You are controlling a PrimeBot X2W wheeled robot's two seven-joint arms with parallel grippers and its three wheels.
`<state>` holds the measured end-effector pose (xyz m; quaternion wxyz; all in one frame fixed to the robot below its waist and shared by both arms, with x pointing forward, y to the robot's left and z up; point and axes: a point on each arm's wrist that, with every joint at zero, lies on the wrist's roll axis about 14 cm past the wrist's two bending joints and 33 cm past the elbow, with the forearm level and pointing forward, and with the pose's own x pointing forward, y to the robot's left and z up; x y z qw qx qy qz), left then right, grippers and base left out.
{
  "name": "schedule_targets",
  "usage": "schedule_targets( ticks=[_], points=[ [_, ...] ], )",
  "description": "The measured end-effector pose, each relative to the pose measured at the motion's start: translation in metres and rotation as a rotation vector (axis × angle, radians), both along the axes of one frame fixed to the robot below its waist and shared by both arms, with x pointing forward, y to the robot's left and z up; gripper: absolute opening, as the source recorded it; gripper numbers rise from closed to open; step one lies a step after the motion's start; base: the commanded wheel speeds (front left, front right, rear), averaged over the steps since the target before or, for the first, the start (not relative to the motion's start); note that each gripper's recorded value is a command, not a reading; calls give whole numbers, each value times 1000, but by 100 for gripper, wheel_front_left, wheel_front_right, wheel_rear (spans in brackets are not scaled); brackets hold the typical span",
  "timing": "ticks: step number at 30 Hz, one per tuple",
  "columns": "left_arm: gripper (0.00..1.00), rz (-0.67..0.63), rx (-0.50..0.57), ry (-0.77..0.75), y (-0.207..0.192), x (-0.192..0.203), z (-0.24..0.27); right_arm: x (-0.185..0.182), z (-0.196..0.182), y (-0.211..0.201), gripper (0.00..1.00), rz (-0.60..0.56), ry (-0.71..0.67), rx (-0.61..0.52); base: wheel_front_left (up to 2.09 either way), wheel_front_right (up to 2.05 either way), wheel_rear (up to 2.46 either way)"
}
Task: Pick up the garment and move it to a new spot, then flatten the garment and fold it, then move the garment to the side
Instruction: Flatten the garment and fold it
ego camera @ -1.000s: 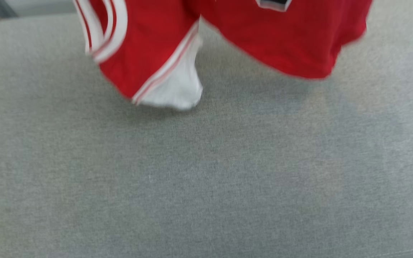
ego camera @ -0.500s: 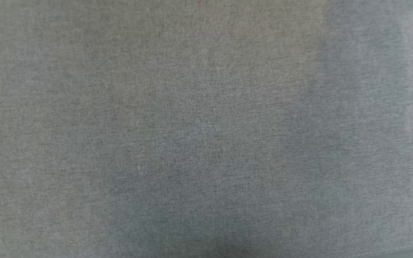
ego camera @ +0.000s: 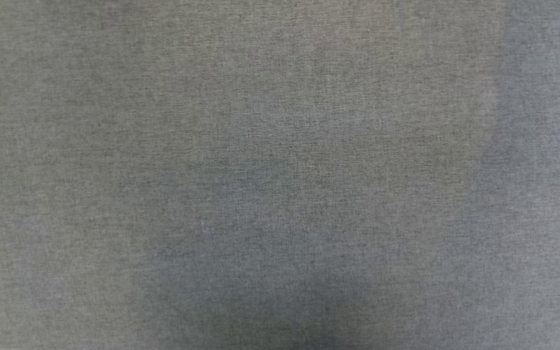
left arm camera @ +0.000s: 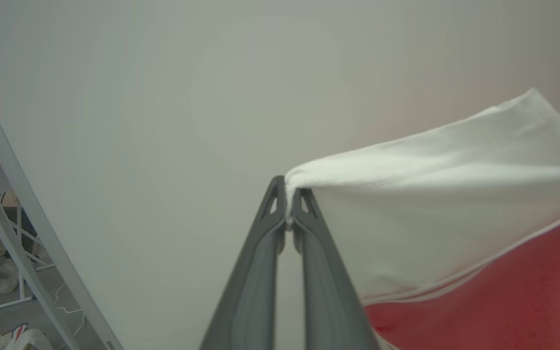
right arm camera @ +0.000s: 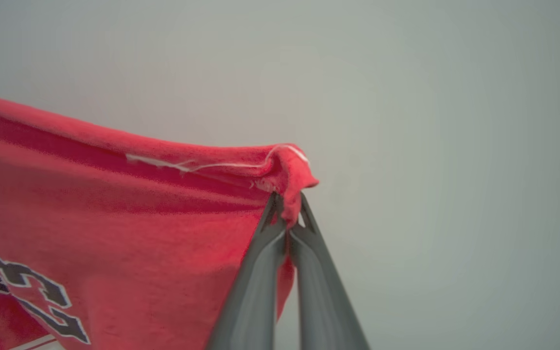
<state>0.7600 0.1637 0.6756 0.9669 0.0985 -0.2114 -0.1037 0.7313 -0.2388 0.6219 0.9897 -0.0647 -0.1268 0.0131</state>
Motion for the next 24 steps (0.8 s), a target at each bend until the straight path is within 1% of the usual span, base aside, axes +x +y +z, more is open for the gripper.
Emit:
schedule_targets(
  ticks=[5, 11, 18, 24],
  points=[
    [0, -52, -40, 74, -11, -18, -42, -8, -30, 13, 0, 31, 42, 12, 0, 0, 0],
    [0, -83, -55, 189, -17, -58, -96, -39, -71, 32, 0, 88, 140, 20, 0, 0, 0],
    [0, -101, -74, 319, -19, -127, -145, -99, -108, 49, 0, 155, 245, 62, 0, 0, 0],
    [0, -75, -65, 446, -7, -196, -186, -155, -127, 52, 0, 194, 315, 110, 0, 0, 0]
  ],
)
